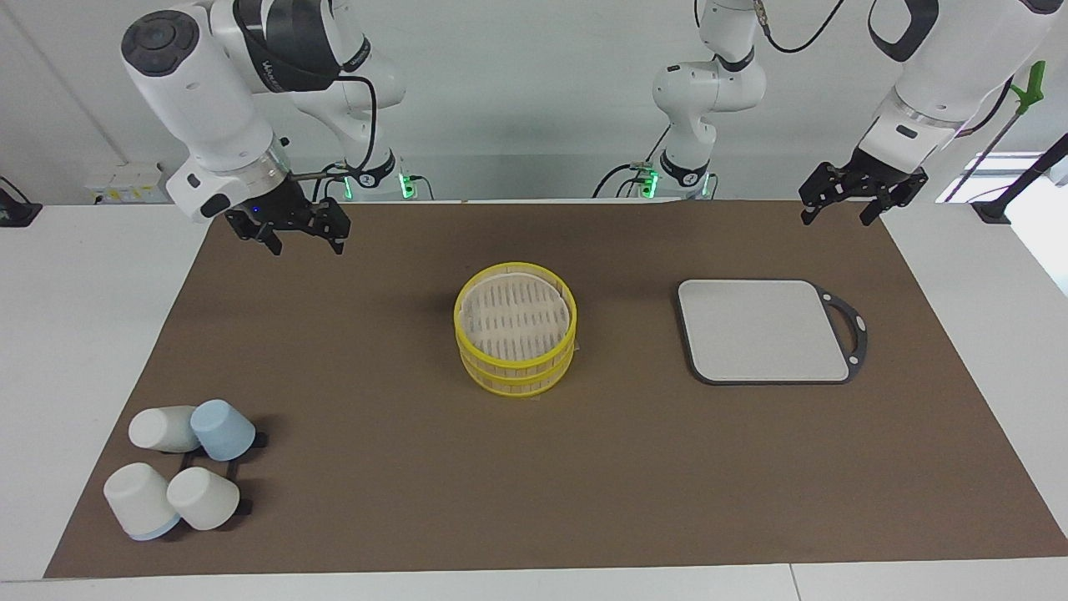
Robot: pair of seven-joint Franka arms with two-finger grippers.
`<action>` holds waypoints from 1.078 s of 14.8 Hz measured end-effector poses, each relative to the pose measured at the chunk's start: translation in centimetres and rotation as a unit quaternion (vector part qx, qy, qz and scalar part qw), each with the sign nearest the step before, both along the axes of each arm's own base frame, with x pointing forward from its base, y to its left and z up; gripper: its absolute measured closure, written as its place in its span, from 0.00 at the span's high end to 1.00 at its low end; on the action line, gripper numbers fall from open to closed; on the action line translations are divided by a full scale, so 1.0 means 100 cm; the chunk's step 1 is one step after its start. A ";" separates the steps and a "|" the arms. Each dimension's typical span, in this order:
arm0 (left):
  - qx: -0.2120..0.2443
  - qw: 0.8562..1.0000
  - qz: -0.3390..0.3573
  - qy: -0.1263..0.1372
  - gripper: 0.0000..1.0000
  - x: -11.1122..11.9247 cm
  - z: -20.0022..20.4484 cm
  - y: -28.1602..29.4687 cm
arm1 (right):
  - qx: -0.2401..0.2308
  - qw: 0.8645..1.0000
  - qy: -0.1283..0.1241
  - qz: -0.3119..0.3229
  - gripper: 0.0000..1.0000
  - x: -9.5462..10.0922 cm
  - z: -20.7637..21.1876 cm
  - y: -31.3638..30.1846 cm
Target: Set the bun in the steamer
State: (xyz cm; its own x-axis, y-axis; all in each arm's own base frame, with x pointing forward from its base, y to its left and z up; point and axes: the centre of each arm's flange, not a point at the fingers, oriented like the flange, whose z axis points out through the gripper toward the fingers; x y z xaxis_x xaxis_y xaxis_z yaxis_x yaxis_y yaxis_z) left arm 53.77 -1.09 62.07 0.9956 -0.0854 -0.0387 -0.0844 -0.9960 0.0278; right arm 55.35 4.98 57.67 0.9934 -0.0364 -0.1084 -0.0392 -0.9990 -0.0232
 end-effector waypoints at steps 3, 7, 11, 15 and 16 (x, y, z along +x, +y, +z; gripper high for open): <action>0.000 1.000 0.000 0.000 1.00 0.000 0.000 0.000 | -0.004 1.000 -0.006 0.003 1.00 -0.006 -0.001 -0.003; 0.000 1.000 0.000 0.000 1.00 0.000 0.000 0.000 | -0.006 1.000 -0.014 -0.001 1.00 -0.005 -0.002 -0.030; 0.000 1.000 0.000 0.000 1.00 0.000 0.000 0.000 | -0.005 1.000 -0.015 0.003 1.00 -0.005 -0.002 -0.039; 0.000 1.000 0.000 0.000 1.00 0.000 0.000 0.000 | -0.005 1.000 -0.018 0.002 1.00 -0.004 -0.001 -0.040; 0.000 1.000 0.000 0.000 1.00 0.000 0.000 0.000 | -0.005 1.000 -0.018 -0.001 1.00 -0.004 -0.001 -0.044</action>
